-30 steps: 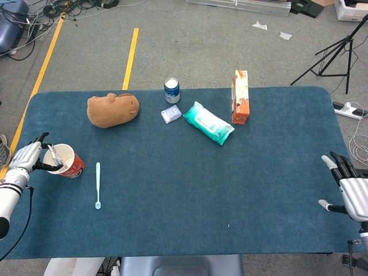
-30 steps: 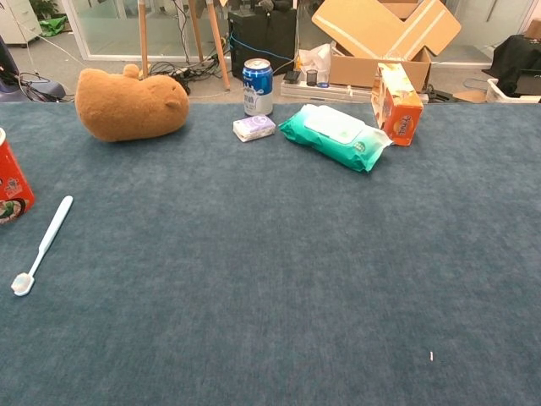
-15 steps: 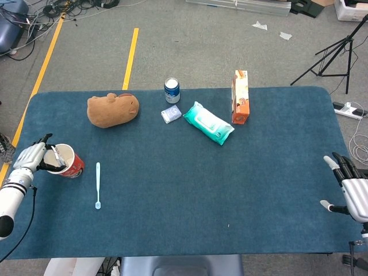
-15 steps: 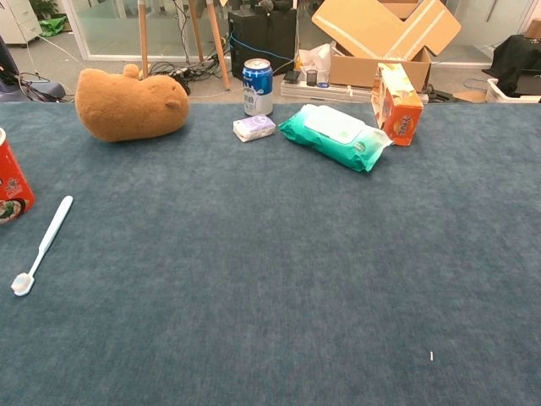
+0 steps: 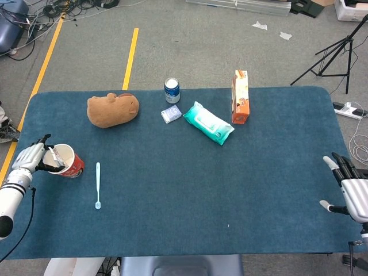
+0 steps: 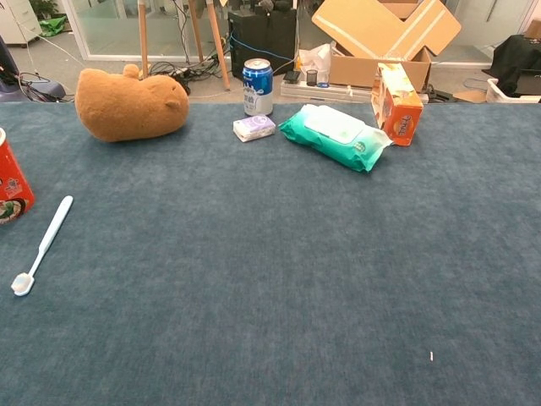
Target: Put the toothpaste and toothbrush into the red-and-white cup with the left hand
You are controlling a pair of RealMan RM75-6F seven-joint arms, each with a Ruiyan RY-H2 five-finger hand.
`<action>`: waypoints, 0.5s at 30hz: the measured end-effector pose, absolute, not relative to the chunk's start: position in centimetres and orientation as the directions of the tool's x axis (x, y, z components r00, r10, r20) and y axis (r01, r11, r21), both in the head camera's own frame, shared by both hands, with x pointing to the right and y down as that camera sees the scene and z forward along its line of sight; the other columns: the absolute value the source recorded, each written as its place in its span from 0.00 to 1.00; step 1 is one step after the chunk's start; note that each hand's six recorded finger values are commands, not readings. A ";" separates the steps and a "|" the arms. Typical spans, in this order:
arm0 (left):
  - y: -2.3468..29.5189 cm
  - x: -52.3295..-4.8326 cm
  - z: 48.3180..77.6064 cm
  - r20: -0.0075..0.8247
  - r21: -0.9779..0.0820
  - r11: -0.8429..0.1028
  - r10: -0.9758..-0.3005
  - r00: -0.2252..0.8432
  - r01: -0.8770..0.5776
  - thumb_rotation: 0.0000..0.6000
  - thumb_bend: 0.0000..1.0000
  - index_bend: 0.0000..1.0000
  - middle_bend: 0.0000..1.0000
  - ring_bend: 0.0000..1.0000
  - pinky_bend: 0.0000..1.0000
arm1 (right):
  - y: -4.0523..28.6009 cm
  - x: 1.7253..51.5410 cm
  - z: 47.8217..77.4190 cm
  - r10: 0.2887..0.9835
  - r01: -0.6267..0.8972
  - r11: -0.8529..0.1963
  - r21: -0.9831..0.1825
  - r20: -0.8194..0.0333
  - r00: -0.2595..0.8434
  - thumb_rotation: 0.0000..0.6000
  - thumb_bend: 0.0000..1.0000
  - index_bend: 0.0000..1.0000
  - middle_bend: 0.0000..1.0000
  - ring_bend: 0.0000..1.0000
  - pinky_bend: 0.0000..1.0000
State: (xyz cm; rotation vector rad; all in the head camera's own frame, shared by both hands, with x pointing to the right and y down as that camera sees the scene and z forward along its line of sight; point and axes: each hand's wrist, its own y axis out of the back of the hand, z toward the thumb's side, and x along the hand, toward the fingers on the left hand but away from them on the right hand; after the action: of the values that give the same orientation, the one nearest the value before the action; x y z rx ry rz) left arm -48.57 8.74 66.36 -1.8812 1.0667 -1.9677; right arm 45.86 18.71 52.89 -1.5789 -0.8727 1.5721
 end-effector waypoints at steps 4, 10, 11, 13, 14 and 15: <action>8.8 -48.6 66.3 0.777 -0.624 -0.713 -0.609 -0.158 -0.320 1.00 0.42 0.54 0.00 0.00 0.00 | 18.7 45.9 52.9 0.864 -0.031 -0.503 -0.864 -0.504 0.022 1.00 0.00 0.00 0.00 0.00 0.32; 8.7 -48.6 66.3 0.776 -0.625 -0.709 -0.611 -0.158 -0.326 1.00 0.42 0.45 0.00 0.00 0.00 | 18.7 45.9 52.9 0.864 -0.031 -0.503 -0.864 -0.503 0.022 1.00 0.00 0.00 0.00 0.00 0.32; 8.7 -48.6 66.2 0.775 -0.626 -0.708 -0.612 -0.158 -0.326 1.00 0.42 0.44 0.00 0.00 0.00 | 18.7 45.9 52.9 0.864 -0.030 -0.503 -0.864 -0.503 0.022 1.00 0.00 0.00 0.00 0.00 0.32; 8.7 -48.6 66.2 0.774 -0.626 -0.706 -0.613 -0.158 -0.329 1.00 0.42 0.42 0.00 0.00 0.00 | 18.7 45.8 52.9 0.864 -0.030 -0.502 -0.864 -0.503 0.023 1.00 0.00 0.00 0.00 0.00 0.32; 8.7 -48.6 66.1 0.774 -0.627 -0.706 -0.613 -0.158 -0.330 1.00 0.42 0.41 0.00 0.00 0.00 | 18.7 45.8 52.9 0.864 -0.030 -0.502 -0.864 -0.503 0.023 1.00 0.00 0.00 0.00 0.00 0.32; 8.7 -48.6 66.1 0.773 -0.627 -0.705 -0.614 -0.157 -0.331 1.00 0.42 0.41 0.00 0.00 0.00 | 18.7 45.8 53.0 0.864 -0.031 -0.503 -0.864 -0.503 0.024 1.00 0.00 0.00 0.00 0.00 0.32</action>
State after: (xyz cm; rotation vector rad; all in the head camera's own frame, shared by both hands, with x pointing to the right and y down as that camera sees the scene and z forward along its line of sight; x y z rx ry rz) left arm -48.62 8.73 66.10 -1.8857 1.0867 -1.9591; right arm 45.81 18.69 52.95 -1.5803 -0.8710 1.5707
